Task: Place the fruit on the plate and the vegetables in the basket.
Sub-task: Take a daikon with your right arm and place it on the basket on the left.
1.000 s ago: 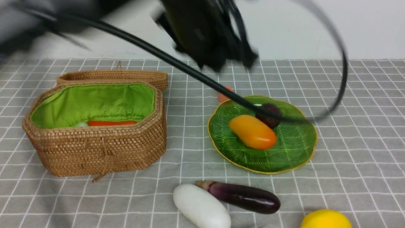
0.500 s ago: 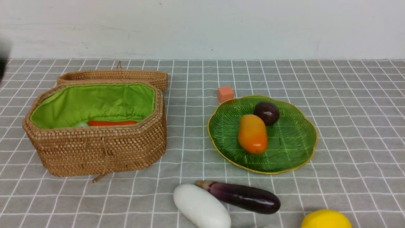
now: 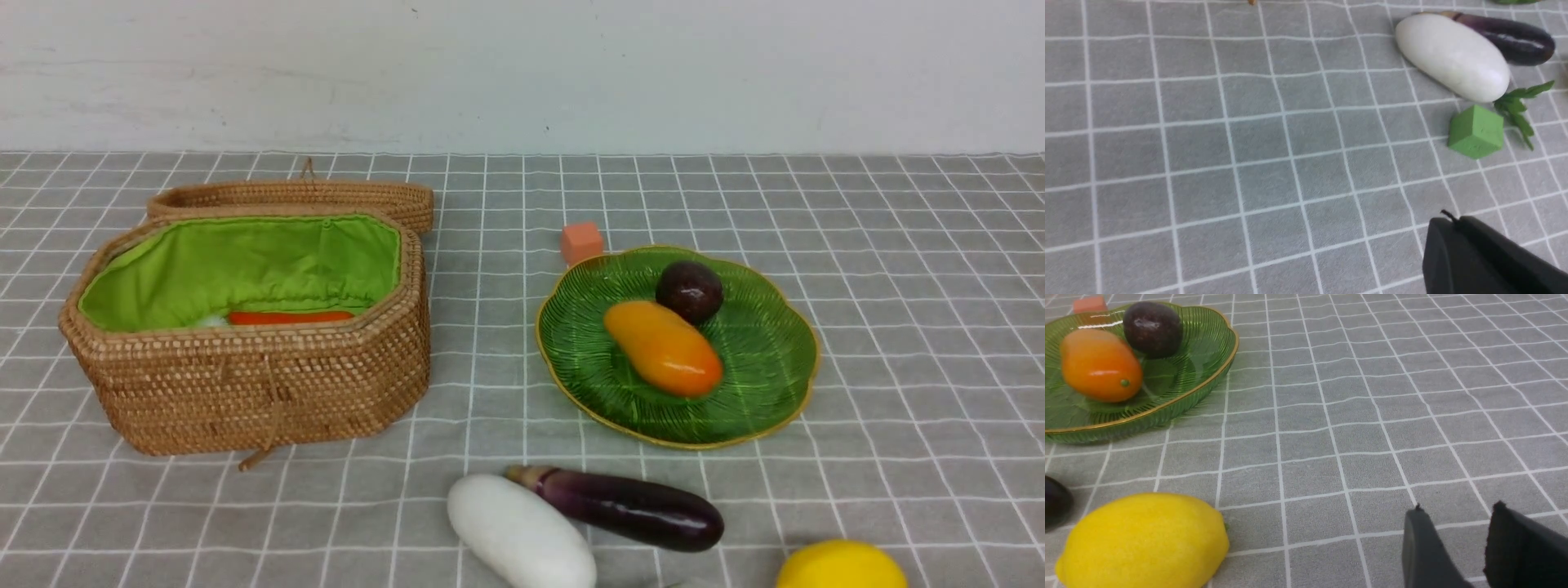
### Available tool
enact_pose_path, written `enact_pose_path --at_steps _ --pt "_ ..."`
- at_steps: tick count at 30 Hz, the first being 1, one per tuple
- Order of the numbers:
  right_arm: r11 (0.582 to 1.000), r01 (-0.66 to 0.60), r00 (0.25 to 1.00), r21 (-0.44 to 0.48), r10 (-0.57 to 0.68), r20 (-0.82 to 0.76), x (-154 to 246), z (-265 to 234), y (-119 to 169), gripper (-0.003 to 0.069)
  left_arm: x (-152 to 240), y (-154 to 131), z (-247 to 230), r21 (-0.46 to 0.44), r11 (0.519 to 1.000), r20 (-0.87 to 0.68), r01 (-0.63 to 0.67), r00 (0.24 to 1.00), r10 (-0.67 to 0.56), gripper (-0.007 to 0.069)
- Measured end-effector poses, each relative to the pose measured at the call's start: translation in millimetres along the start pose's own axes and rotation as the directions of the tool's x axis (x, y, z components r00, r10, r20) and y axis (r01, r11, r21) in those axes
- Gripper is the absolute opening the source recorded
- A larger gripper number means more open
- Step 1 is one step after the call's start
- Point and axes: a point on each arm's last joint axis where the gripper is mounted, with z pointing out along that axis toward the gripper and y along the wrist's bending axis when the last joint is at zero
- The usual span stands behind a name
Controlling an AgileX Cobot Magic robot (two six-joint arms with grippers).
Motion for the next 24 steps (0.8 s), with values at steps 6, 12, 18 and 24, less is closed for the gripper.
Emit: enact_pose_path --at_steps 6,12,18,24 --pt "1.000 0.000 1.000 0.000 0.000 0.000 0.0 0.0 0.0 0.0241 -1.3 -0.6 0.0 0.008 1.000 0.018 -0.003 1.000 0.003 -0.0013" --pt "1.000 0.000 1.000 0.000 0.000 0.000 0.0 0.0 0.0 0.0241 -2.6 1.3 0.8 -0.011 1.000 0.037 -0.022 0.999 0.022 -0.0013" --pt "1.000 0.000 1.000 0.000 0.000 0.000 0.0 0.0 0.0 0.0241 -12.0 3.7 0.1 -0.045 0.997 0.139 -0.056 0.988 0.061 -0.0013" --pt "1.000 0.000 1.000 0.000 0.000 0.000 0.0 0.0 0.0 0.0241 -26.1 -0.9 -7.9 -0.033 0.997 0.345 -0.075 0.935 0.082 -0.0013"
